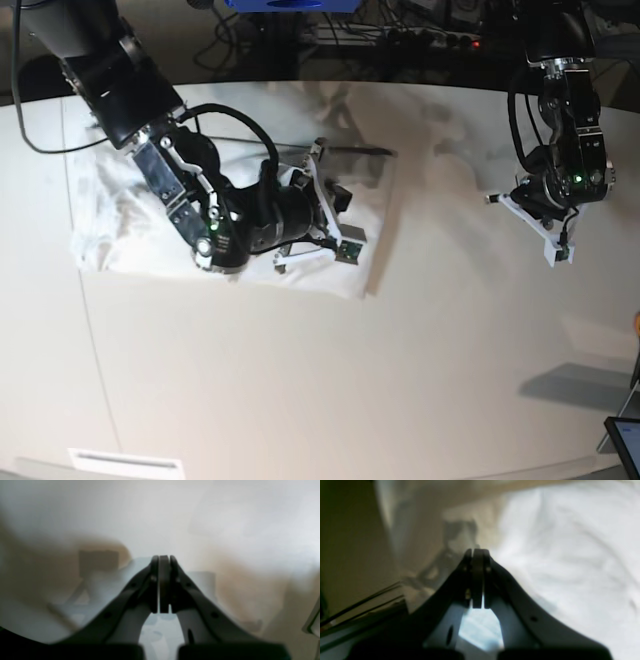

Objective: Fold the T-shirt properly
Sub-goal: 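Press the right gripper onto the bunched shirt end and flatten it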

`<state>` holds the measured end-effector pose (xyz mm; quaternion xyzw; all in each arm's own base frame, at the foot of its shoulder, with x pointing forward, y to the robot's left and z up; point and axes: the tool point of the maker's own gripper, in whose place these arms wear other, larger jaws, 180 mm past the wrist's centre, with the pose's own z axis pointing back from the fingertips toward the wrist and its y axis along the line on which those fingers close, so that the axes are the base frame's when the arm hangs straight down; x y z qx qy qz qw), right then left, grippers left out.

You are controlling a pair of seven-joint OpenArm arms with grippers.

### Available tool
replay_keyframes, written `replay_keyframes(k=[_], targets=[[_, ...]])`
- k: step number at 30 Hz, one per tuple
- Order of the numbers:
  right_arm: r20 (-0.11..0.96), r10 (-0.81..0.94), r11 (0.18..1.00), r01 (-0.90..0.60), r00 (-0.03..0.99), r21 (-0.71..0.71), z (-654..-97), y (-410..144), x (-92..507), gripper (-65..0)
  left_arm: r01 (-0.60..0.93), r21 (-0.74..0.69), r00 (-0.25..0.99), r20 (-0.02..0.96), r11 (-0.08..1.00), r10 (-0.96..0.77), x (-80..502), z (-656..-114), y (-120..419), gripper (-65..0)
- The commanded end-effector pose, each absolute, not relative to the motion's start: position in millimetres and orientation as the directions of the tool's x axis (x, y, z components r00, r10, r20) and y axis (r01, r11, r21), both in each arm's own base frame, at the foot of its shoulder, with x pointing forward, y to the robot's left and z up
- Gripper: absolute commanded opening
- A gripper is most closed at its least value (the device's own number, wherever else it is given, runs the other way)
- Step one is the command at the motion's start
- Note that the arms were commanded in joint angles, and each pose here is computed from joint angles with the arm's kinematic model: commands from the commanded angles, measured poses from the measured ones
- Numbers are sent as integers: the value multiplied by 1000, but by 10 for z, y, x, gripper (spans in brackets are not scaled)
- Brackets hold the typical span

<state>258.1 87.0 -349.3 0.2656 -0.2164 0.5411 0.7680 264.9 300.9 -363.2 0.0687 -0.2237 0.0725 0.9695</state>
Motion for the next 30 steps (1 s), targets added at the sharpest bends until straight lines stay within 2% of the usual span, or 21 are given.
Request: replay_keyframes(k=[1, 4, 7, 10, 15, 25, 30], targets=[[641, 710, 274, -953, 291, 128, -3396, 888, 2680, -650, -175, 120, 873, 478, 977, 97, 2726, -3517, 3070, -635], [600, 737, 319, -943, 311, 96, -3543, 722, 2690, -650, -178, 120, 872, 480, 977, 100, 2726, -3513, 3078, -635], [553, 742, 394, -914, 380, 99, -3663, 424, 2741, -650, -179, 121, 871, 480, 976, 100, 2725, -3510, 3085, -635], [558, 710, 460, -883, 430, 95, -3625, 208, 2771, -650, -180, 126, 871, 481, 976, 99, 2729, -3505, 3092, -635], [564, 695, 509, -859, 445, 50, -3529, -106, 2729, -650, -175, 121, 868, 487, 977, 95, 2763, -3489, 3071, -635], [495, 658, 597, -794, 568, 118, -3814, -492, 2390, -650, -176, 124, 867, 488, 977, 95, 2768, -3487, 3078, -633], [482, 683, 600, -798, 549, 59, -3760, -707, 2421, -650, -182, 124, 868, 486, 976, 100, 2758, -3493, 3093, -633]])
